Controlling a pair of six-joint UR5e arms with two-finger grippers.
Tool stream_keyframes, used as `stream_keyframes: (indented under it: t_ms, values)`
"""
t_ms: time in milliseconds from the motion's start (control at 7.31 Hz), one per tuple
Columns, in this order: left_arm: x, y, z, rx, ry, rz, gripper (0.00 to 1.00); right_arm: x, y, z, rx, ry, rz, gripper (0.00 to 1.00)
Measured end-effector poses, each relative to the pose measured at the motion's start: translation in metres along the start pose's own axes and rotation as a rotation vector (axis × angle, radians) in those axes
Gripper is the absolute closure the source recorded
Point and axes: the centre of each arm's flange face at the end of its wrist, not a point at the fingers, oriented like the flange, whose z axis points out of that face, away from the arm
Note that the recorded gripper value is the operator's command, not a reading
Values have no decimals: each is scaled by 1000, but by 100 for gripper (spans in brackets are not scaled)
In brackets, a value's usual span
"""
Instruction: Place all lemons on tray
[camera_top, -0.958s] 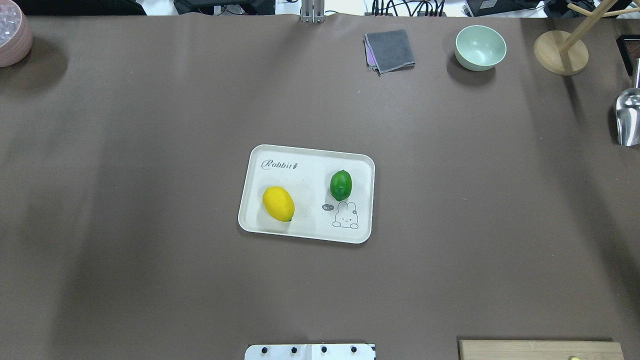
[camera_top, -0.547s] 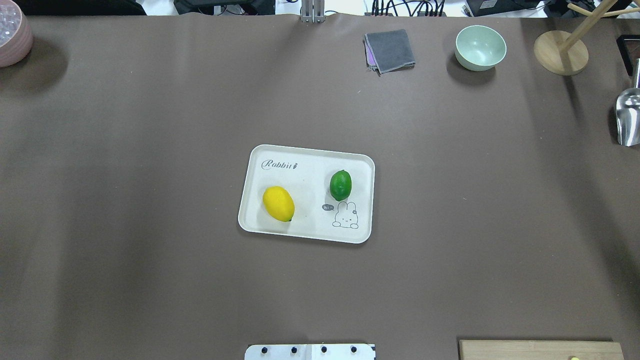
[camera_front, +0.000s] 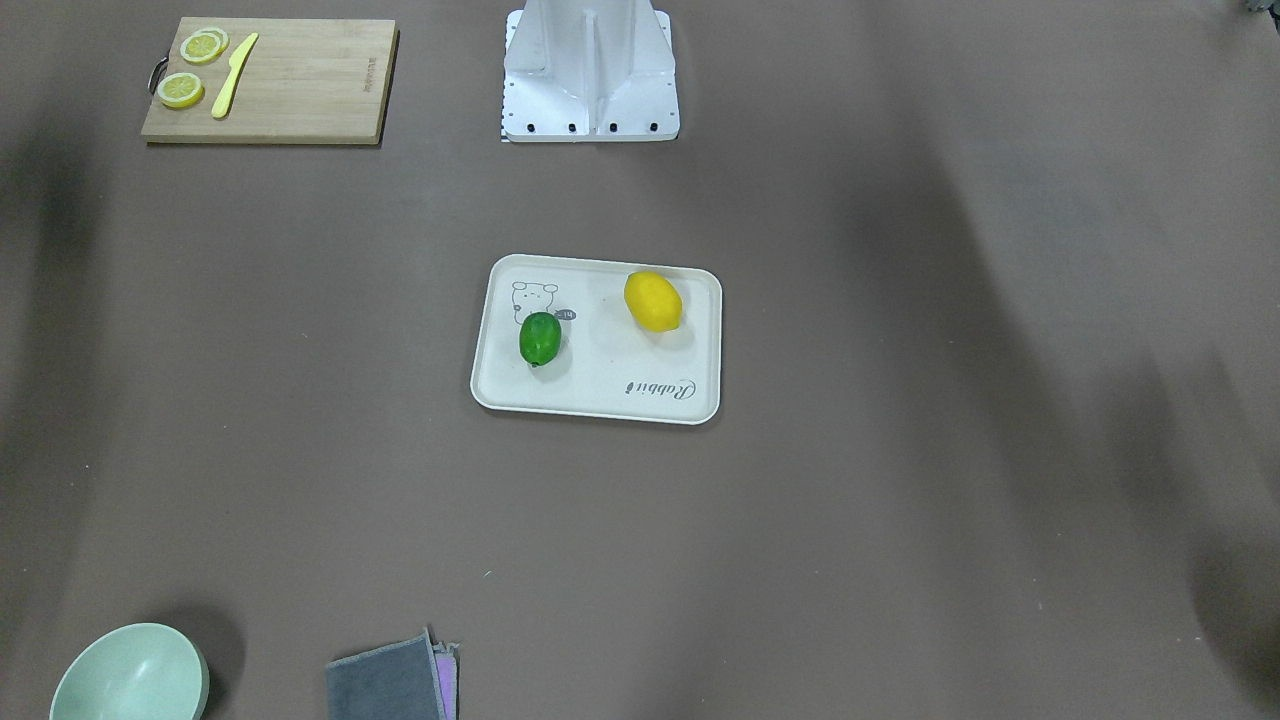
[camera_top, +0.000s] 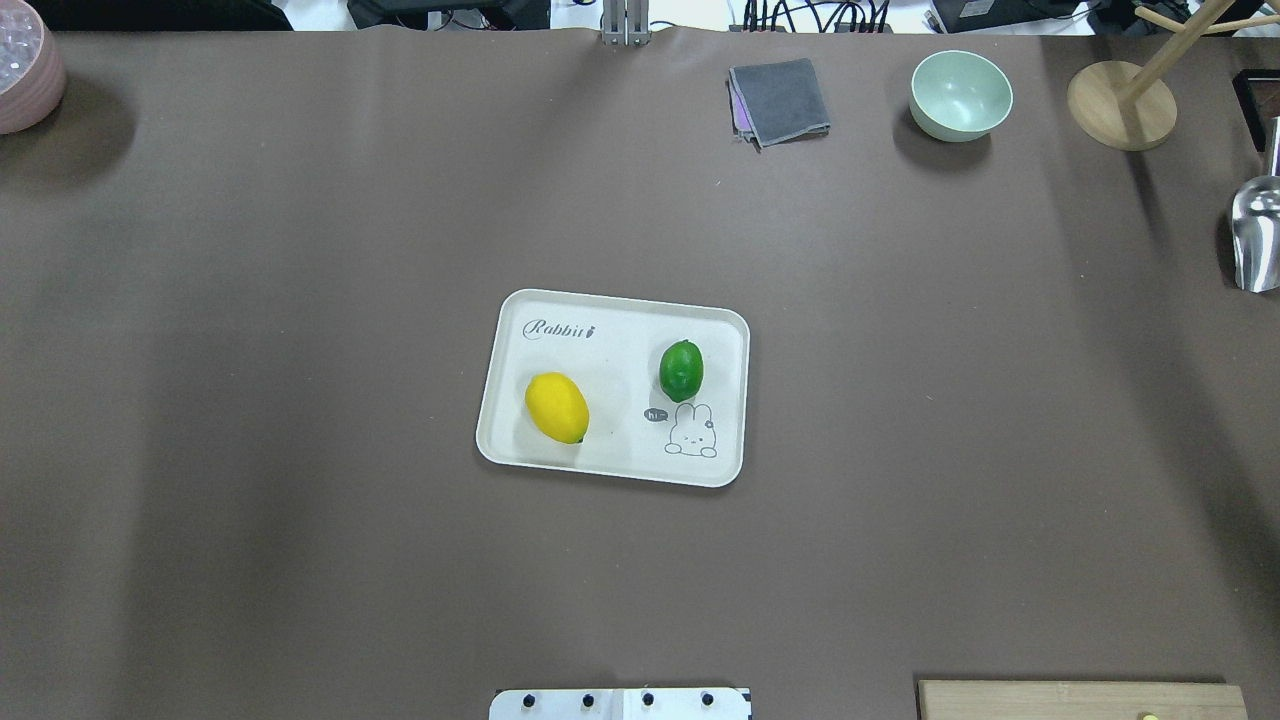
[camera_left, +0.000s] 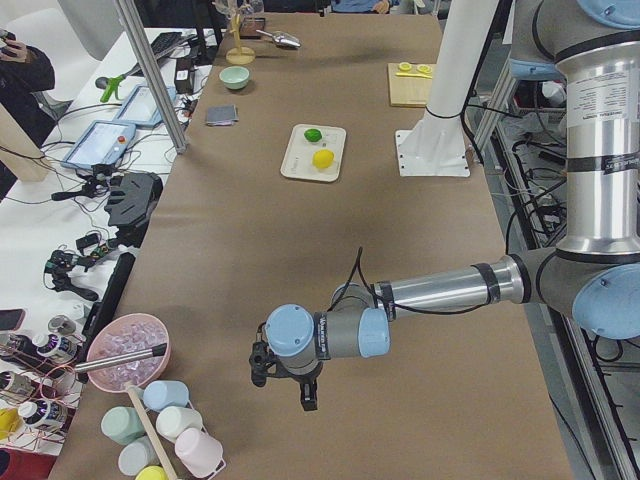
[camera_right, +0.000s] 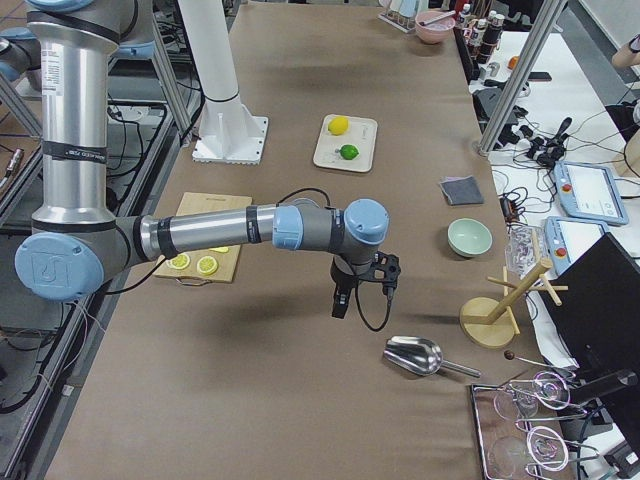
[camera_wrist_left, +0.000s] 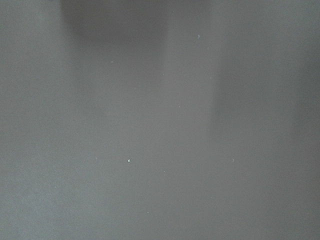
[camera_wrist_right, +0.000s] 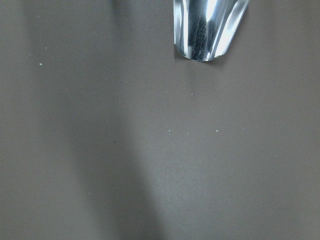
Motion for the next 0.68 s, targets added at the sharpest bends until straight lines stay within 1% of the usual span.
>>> stream_keyframes:
  t_ms: [274,684]
  values:
    - [17,1,-28,-16,4,-29,2,0,1,0,11,-3,-13,1]
    - [7,5,-34,-22,9,-35,2,2,2,1,19,-5,-23,1]
